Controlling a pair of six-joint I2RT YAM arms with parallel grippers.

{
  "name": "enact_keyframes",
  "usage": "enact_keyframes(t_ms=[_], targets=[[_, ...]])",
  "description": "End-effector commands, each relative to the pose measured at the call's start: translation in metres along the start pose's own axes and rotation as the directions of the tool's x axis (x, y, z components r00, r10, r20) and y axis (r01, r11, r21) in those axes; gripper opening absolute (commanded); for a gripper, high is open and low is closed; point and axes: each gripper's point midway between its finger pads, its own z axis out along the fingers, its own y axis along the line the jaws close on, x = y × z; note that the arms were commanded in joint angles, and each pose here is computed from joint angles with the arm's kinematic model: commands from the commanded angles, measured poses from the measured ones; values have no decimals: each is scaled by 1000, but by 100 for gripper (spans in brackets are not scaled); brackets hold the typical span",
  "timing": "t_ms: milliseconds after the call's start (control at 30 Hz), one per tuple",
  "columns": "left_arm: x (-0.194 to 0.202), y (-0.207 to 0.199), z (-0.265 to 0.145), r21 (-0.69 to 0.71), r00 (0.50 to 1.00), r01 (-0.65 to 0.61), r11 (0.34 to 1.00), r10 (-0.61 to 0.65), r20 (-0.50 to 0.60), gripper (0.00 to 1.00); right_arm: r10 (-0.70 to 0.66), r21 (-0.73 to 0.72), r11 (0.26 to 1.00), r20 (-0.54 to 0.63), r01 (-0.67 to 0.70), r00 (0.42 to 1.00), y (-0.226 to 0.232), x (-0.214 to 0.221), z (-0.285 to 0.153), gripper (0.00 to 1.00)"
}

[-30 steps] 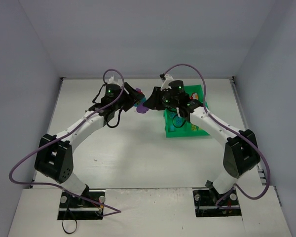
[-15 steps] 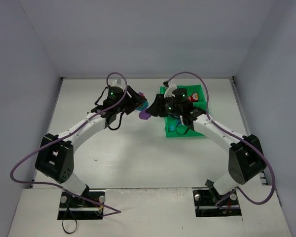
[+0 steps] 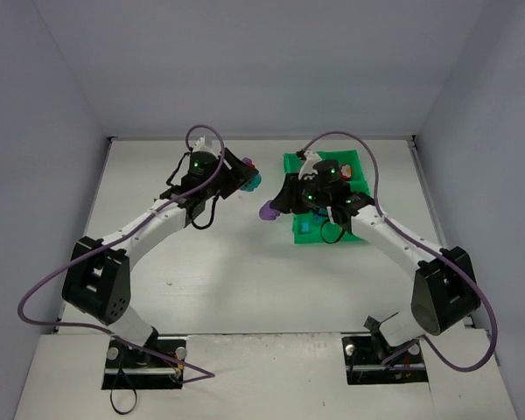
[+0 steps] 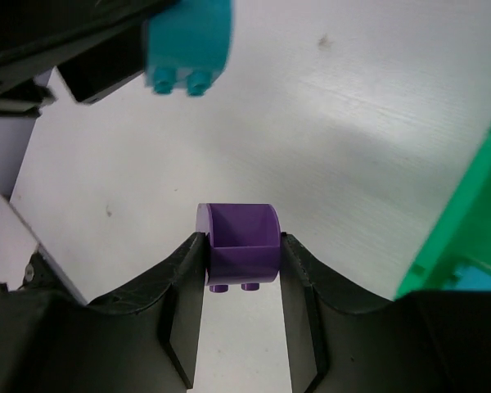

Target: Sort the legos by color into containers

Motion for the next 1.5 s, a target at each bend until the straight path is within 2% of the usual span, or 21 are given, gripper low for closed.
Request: enact_keyframes(t_ms=[0, 233, 433, 633, 1033, 1467], targets=[[-32, -42, -24, 111, 994, -59, 992, 47, 103, 0, -65, 110, 993, 224, 41, 972, -22, -82, -30, 0], [-23, -26, -43, 78, 994, -76, 994, 69, 88, 0, -150, 353, 936, 353, 17, 923, -85, -154, -41, 0], [-13, -23, -58, 85, 995, -84, 993, 80, 58, 0, -154, 477, 879, 340, -28, 928, -148, -166, -12, 0], [-4, -21, -71, 97, 994, -110, 989, 108, 31, 0, -141, 503, 863, 325, -44, 935, -176, -170, 16, 0], [7, -13, -83, 97, 984, -179, 979, 180, -5, 0, -116, 493, 869, 288, -43, 950, -189, -157, 37, 2], [11, -16, -82, 121, 979, -197, 973, 201, -22, 0, -109, 482, 875, 282, -42, 953, -186, -153, 36, 16]])
